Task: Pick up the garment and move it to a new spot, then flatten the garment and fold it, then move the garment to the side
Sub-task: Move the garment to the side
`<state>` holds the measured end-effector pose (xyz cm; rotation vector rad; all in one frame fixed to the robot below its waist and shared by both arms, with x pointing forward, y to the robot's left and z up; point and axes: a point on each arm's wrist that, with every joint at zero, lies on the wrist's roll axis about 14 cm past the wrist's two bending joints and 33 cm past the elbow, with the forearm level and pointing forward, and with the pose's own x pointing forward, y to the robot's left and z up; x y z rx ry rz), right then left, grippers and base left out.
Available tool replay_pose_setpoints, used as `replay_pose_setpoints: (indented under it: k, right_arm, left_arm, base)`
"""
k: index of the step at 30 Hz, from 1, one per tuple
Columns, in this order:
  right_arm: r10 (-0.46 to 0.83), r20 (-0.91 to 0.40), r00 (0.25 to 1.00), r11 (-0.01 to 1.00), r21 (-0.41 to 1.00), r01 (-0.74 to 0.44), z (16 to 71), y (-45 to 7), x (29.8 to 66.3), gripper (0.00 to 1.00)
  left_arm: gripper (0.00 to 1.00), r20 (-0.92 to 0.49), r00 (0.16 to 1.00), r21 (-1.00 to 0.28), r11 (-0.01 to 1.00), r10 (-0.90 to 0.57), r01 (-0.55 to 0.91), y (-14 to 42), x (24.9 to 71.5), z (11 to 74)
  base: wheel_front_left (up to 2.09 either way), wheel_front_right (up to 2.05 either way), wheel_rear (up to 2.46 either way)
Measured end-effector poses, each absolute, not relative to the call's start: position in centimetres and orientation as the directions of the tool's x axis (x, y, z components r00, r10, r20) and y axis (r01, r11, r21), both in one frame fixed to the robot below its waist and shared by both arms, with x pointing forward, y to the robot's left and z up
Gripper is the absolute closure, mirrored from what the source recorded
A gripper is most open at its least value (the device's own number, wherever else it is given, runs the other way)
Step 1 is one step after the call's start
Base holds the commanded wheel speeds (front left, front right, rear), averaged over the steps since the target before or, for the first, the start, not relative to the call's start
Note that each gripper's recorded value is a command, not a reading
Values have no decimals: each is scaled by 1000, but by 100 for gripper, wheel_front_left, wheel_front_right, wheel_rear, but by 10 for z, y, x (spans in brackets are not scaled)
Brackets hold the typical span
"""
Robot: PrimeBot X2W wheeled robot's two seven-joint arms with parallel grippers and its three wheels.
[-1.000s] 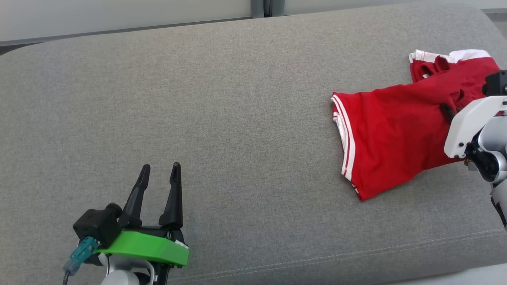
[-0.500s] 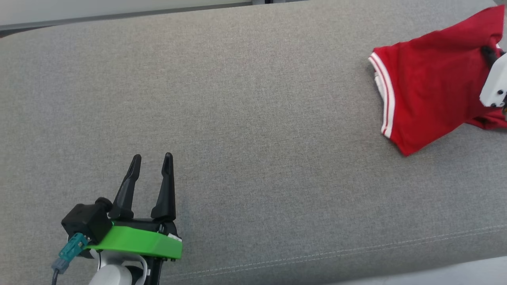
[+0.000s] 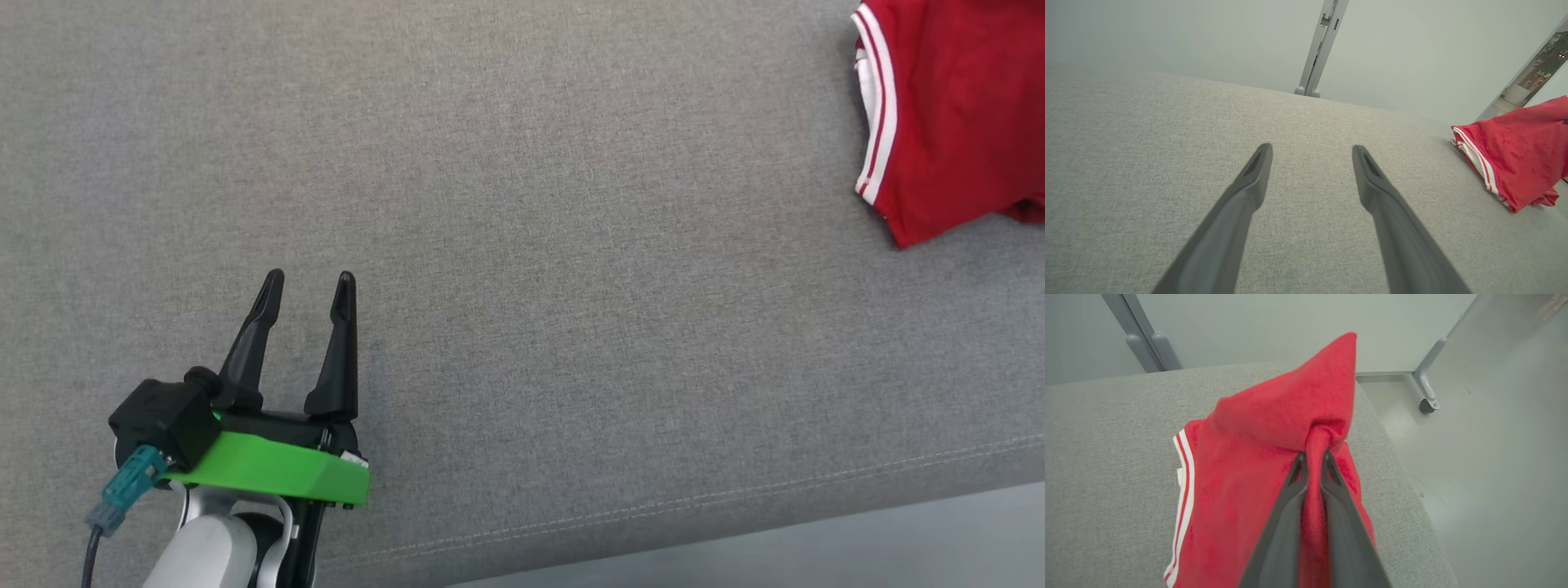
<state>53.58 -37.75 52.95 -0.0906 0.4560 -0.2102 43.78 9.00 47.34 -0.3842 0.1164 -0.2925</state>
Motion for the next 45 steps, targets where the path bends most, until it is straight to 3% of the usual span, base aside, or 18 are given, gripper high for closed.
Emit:
replay_pose_setpoints:
  k: [15,16,17,18,23,29,45]
  right_arm:
    - [-379,-489,785,924,-249,291,473,-428,548,100]
    - [-384,-495,780,922,-247,298,469,-428,548,96]
    - [-390,-490,780,920,-246,305,467,-429,549,56]
    - [-397,-482,781,916,-263,303,466,-431,550,0]
    - [-428,-437,791,891,-349,290,468,-440,550,0]
    - [-443,-419,793,883,-355,306,468,-444,543,0]
    - [-285,-242,928,947,-219,233,520,-385,545,0]
  left_arm:
    - [0,-140,934,-356,897,-328,261,90,451,446]
    - [0,-144,934,-357,897,-328,260,90,452,444]
    - [0,-148,932,-358,897,-330,260,89,452,443]
    - [0,-151,932,-357,897,-330,260,89,453,442]
    - [0,-154,929,-355,896,-336,265,87,455,440]
    - [0,-149,930,-349,898,-335,268,88,454,444]
    - [0,-90,948,-374,893,-304,250,89,449,478]
  base:
    - [0,0,0]
    - [0,0,0]
    - [0,0,0]
    - [0,0,0]
    - [0,0,0]
    - [0,0,0]
    - [0,0,0]
